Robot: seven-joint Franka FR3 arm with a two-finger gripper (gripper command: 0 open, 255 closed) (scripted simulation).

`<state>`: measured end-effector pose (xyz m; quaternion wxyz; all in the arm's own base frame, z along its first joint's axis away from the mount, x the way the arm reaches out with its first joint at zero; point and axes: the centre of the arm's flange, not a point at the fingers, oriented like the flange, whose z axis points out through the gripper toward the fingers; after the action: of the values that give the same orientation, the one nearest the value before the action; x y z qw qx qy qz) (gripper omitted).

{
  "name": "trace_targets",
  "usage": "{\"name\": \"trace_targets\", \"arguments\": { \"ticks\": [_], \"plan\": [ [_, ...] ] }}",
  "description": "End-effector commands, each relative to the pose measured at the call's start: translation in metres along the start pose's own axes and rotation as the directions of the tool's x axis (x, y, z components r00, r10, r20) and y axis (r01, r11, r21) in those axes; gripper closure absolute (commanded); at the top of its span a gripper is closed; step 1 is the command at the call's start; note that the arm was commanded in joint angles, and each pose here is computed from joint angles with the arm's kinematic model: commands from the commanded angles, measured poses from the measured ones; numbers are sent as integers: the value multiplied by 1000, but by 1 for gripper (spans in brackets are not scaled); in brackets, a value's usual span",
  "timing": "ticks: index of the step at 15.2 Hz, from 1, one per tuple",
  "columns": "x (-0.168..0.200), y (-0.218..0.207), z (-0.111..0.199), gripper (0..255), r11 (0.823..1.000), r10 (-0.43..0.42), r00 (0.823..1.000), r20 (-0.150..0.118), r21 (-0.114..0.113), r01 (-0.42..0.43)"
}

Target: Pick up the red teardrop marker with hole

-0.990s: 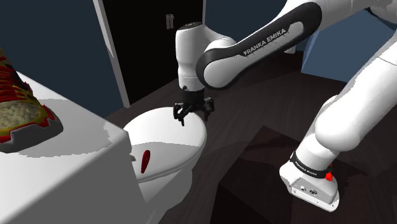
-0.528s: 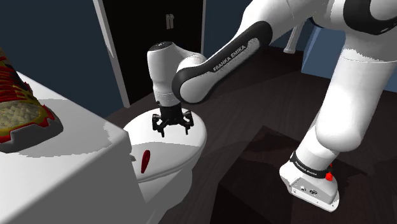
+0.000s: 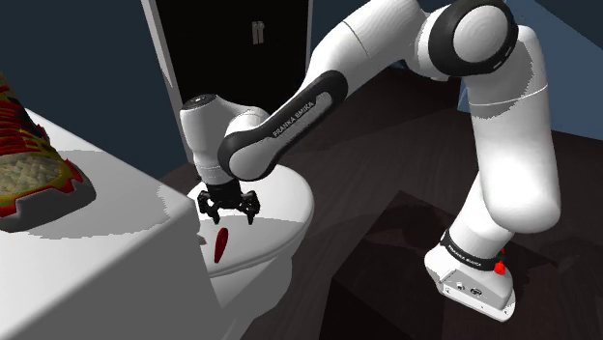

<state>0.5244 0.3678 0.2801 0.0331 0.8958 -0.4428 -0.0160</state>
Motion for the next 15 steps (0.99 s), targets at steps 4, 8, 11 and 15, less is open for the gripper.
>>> {"name": "trace_targets", "arguments": {
  "ticks": [4, 8, 11, 15],
  "plan": [
    [-1, -52, 26, 0, 995, 96, 995, 11, -5, -96],
    [-1, -54, 47, 0, 995, 96, 995, 11, -5, -96],
    [-1, -55, 66, 0, 995, 96, 995, 11, -5, -96],
    [-1, -55, 66, 255, 995, 96, 995, 11, -5, -96]
  ]
}}
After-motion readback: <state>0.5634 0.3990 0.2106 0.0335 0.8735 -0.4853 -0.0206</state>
